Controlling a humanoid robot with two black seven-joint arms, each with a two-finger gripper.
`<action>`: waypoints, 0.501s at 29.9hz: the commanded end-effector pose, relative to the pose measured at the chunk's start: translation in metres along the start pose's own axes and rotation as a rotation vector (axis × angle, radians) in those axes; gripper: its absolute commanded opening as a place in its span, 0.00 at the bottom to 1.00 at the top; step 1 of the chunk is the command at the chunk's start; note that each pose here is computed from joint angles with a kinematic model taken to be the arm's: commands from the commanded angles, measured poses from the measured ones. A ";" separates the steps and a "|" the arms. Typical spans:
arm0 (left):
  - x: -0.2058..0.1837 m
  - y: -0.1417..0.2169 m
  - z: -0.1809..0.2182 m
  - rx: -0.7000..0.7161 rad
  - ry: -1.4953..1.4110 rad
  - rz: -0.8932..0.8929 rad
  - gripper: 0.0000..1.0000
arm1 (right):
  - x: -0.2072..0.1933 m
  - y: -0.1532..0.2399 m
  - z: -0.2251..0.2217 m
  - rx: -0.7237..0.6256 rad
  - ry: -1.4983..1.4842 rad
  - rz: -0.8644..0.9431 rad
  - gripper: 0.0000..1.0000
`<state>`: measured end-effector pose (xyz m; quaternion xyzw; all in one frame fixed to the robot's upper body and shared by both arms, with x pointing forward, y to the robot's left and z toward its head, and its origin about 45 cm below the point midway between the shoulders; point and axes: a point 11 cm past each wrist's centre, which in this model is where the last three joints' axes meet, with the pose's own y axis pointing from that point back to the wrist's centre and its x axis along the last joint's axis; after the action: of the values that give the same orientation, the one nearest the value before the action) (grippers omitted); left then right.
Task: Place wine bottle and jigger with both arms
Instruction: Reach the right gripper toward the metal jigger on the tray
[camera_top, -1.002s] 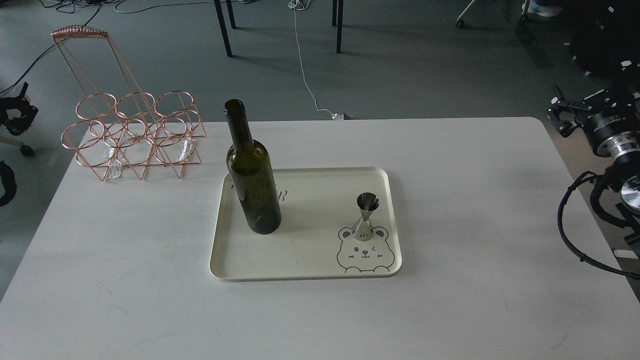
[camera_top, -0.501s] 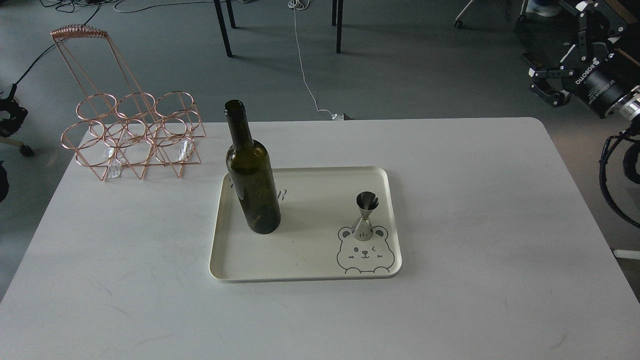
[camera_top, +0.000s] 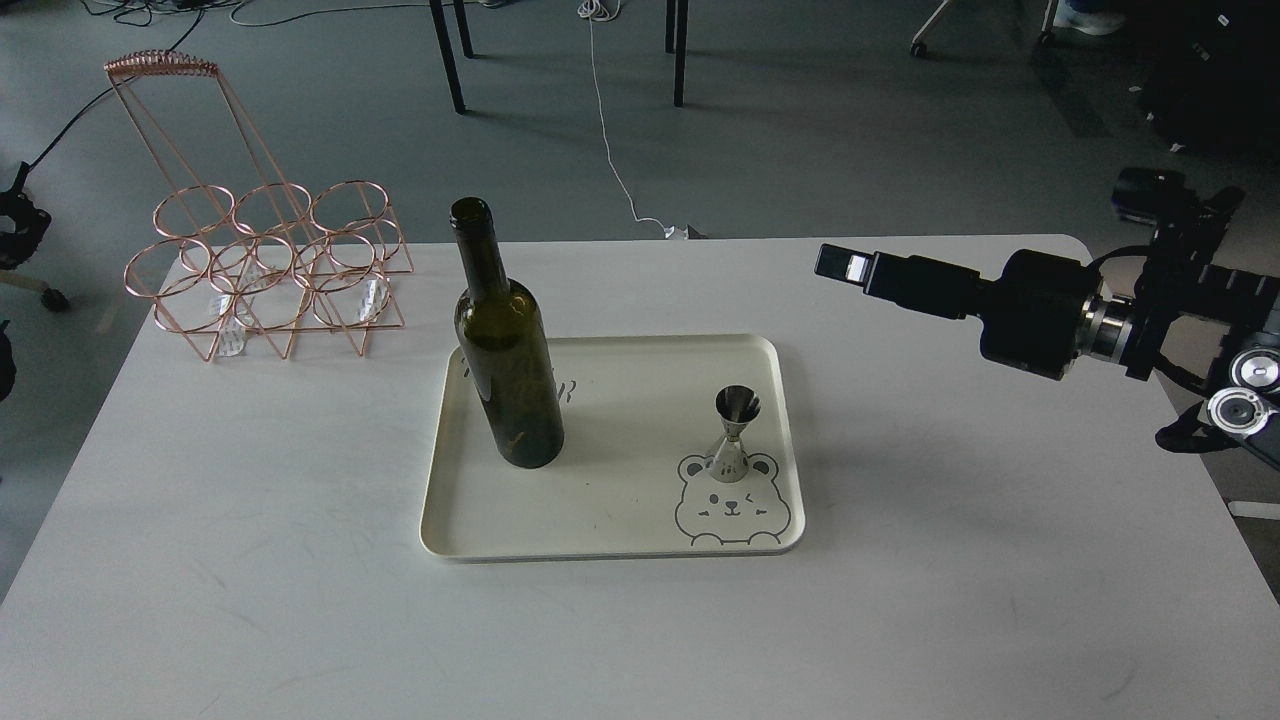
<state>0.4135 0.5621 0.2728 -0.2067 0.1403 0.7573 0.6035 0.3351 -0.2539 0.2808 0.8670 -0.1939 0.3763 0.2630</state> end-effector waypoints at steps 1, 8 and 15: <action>0.001 0.000 0.001 0.000 -0.002 0.001 0.98 | -0.036 0.006 0.004 0.006 0.191 -0.093 0.99; 0.003 0.002 -0.001 0.006 -0.005 0.006 0.98 | -0.097 0.007 0.029 -0.003 0.414 -0.226 0.99; 0.004 0.002 0.000 0.003 -0.005 0.007 0.98 | -0.121 -0.016 0.052 -0.020 0.470 -0.237 0.99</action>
<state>0.4108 0.5644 0.2704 -0.2028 0.1412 0.7595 0.6018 0.2881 -0.2592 0.1664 0.7742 -0.0240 0.5281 0.3480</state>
